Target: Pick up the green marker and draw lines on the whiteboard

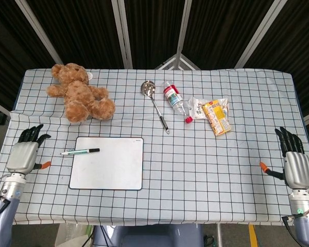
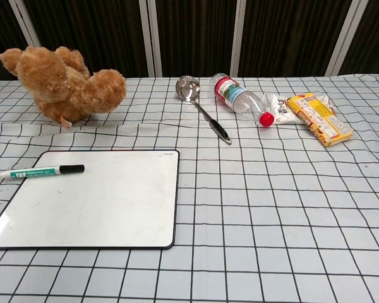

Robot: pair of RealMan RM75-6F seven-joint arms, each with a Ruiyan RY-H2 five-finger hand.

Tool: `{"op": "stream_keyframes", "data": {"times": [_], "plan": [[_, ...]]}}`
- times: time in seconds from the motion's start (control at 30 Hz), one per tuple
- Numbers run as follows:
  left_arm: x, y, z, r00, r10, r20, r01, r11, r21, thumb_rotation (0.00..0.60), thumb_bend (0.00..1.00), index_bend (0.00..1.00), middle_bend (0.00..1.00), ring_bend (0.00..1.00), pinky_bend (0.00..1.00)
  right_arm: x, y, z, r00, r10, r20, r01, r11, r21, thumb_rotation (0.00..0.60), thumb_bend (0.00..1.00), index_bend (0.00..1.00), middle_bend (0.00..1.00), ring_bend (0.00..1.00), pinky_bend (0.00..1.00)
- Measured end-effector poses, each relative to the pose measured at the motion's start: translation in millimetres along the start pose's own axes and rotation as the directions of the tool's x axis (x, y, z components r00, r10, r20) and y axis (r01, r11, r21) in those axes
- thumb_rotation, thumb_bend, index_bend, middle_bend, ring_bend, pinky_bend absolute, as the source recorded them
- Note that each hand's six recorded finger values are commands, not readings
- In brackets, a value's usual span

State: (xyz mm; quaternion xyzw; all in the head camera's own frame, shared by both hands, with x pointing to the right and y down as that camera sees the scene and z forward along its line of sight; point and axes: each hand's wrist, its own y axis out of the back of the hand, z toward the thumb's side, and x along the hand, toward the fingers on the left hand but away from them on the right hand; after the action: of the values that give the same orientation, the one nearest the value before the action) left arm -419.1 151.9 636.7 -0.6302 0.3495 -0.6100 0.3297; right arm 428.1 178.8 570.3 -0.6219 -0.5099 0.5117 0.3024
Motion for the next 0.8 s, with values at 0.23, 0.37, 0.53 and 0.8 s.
{"op": "stream_keyframes", "data": {"times": [0.23, 0.37, 0.53, 0.8], "plan": [[31, -32, 35, 0.994, -0.105, -0.027, 0.104, 0.994, -0.02, 0.6, 0.26, 0.48, 0.1, 0.04, 0.15, 0, 1, -1, 1.0, -0.002, 0.001, 0.002, 1.0, -0.011, 0.6, 0.21, 0.0, 0.0, 0.0, 0.0], [44, -48, 57, 0.989, -0.145, -0.029, 0.145, 0.989, -0.01, 0.6, 0.3, 0.49, 0.1, 0.04, 0.15, 0, 2, -2, 1.0, -0.002, 0.002, 0.002, 1.0, -0.016, 0.6, 0.21, 0.0, 0.0, 0.0, 0.0], [58, -56, 80, 0.988, -0.155, -0.026, 0.155, 0.988, 0.006, 0.6, 0.35, 0.46, 0.09, 0.04, 0.15, -1, 1, -2, 1.0, 0.0, 0.0, 0.0, 1.0, -0.02, 0.6, 0.21, 0.0, 0.0, 0.0, 0.0], [63, -58, 90, 0.986, -0.163, -0.03, 0.163, 0.987, 0.006, 0.6, 0.37, 0.45, 0.09, 0.04, 0.15, 0, 1, -1, 1.0, 0.001, -0.003, -0.001, 1.0, -0.023, 0.6, 0.21, 0.0, 0.0, 0.0, 0.0]]}}
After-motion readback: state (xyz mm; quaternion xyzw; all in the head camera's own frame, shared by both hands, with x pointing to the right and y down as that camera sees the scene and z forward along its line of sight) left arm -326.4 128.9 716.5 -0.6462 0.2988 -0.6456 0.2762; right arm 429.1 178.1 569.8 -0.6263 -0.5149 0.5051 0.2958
